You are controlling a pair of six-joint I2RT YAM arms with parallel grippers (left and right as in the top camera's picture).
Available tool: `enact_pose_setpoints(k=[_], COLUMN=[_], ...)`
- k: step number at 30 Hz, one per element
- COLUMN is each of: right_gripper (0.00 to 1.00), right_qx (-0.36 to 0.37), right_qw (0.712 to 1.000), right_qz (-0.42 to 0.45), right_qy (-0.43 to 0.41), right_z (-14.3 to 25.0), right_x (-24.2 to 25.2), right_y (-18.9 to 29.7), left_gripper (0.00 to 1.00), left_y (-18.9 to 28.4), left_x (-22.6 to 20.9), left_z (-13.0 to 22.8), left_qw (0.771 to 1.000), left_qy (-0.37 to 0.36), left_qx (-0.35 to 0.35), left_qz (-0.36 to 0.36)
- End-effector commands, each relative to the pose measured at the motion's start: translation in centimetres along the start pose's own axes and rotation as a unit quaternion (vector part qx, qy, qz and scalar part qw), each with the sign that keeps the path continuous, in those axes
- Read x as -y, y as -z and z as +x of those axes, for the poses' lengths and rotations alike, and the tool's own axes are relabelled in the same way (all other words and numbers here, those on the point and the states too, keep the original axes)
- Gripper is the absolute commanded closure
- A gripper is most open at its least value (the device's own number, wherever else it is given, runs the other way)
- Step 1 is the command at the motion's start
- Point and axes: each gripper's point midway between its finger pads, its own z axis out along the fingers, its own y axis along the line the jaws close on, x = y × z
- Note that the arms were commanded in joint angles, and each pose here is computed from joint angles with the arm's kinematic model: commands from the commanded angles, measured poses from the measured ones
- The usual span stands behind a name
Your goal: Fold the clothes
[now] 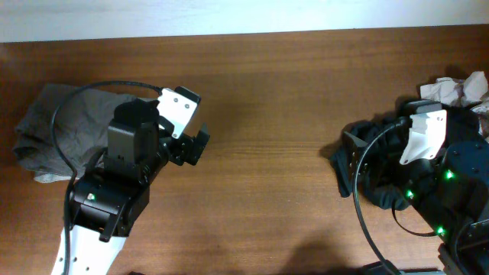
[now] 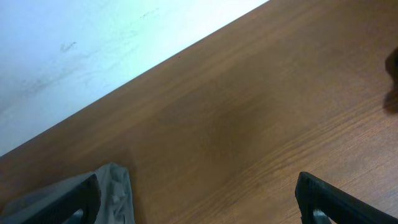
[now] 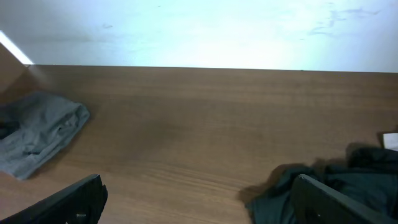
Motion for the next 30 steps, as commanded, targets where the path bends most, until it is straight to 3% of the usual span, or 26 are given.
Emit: enact_pose_setpoints(k=[1,14,21,25,30], right_gripper=[0.01,0.01,0.01,0.01,0.01], right_qx=[-0.008,-0.034,0.055,0.090,0.074], right_qw=[1.000,0.988,0.979,0.974,0.974], right_qz=[-0.022,0.149,0.194,0.210,0.211], right_qy=[-0.009,0.019,-0.001,-0.013,-0.026], right_z=[0.3,2.1,2.7,6.5,13.4], right_x=[-0.7,5.2,7.1,8.3,9.5], right_y=[0.2,1.6,5.4,5.2,2.2], left_gripper=[0.00,0.00,0.00,0.00,0.00], left_y=[0.2,0.2,0.2,0.2,0.2], left_x=[-0.1,-0.1,-0.1,-0.1,-0.1], left_z=[-0.3,-0.3,-0.3,-0.3,-0.3], left_qw=[1.000,1.000,1.000,1.000,1.000], left_qy=[-0.008,-0.008,-0.009,-0.008,-0.008], left_qx=[0.003,0.003,0.002,0.002,0.002], left_qz=[-0.003,-0.003,-0.003,-0.003,-0.003])
